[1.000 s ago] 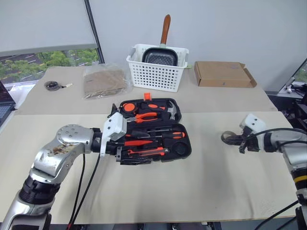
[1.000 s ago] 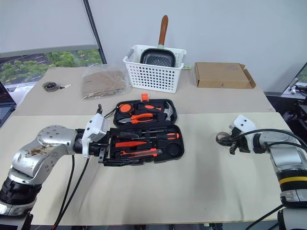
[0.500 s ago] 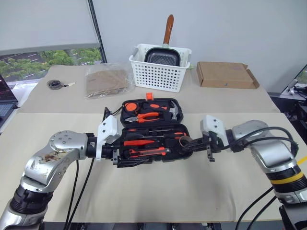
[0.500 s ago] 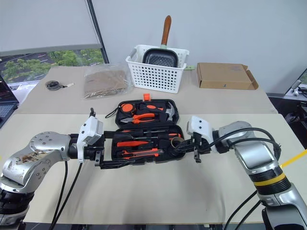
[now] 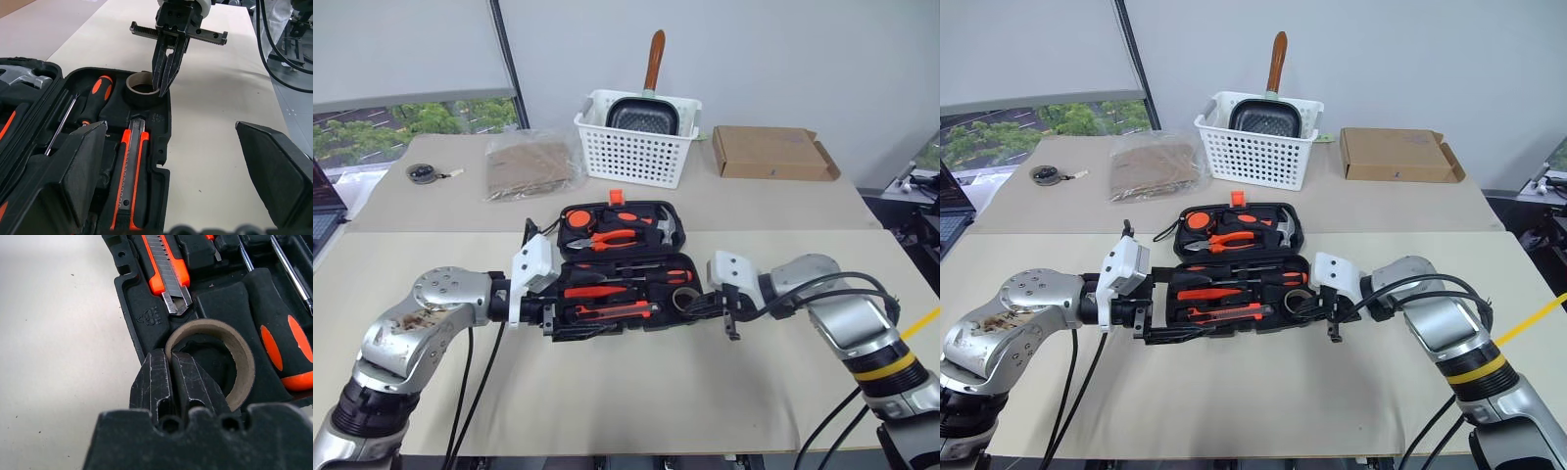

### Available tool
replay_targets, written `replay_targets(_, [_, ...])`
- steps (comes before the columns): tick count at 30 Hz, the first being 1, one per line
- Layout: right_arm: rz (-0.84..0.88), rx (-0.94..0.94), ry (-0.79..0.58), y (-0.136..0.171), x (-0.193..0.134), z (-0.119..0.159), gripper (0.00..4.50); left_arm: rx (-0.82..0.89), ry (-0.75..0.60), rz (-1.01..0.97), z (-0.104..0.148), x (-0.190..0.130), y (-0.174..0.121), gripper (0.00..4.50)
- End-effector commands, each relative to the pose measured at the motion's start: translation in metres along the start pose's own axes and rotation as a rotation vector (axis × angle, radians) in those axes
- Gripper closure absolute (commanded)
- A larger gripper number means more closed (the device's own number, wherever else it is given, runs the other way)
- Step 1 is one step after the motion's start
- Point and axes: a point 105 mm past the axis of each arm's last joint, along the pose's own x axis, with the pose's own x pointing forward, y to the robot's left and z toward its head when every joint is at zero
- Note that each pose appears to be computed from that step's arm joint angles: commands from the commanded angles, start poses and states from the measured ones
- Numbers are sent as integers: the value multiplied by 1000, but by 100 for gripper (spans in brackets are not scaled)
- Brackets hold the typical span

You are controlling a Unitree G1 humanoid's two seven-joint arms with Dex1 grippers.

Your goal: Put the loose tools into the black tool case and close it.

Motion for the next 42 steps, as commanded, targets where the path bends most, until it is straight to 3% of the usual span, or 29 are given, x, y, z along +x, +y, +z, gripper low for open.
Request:
replay_targets(1, [-23, -32, -5, -3, 0, 3, 445, 56, -10, 1, 10, -1, -2, 0])
replay_targets(4, [-13, -22, 2, -3, 1, 2, 445, 57, -12, 0, 10, 0, -2, 0])
replay_targets(5, [-12, -22, 1, -3, 1, 2, 377, 58, -12, 0, 10, 0, -1, 0])
replay_targets(7, [-12, -24, -3, -3, 1, 3, 335, 58, -13, 1, 10, 0, -1, 0])
replay_targets(13, [-49, 21, -113, -14, -17, 25, 116, 43, -20, 25, 9, -5, 2, 0])
replay_targets(17, [-143, 93, -221, -39, -36, 37, 116, -17, -81, 127, 6, -19, 23, 0])
replay_targets(23, [-362, 339, -361, -96, -42, 26, 116, -147, -125, 371, -20, -48, 81, 0])
replay_targets(26, [-440, 514, -434, -125, -34, 21, 116, -263, -161, 493, -33, -61, 114, 0])
replay_targets(31, [-514, 741, -434, -154, -8, 16, 116, -466, -233, 575, -43, -68, 150, 0])
replay_targets(40, [-579, 868, -415, -166, 6, 8, 116, -611, -249, 636, -52, -72, 173, 0])
replay_targets(41, [-574, 870, -423, -166, 7, 10, 167, -618, -256, 636, -52, -72, 173, 0])
replay_targets(42, [-571, 870, -428, -166, 7, 11, 184, -622, -260, 636, -52, -72, 174, 0])
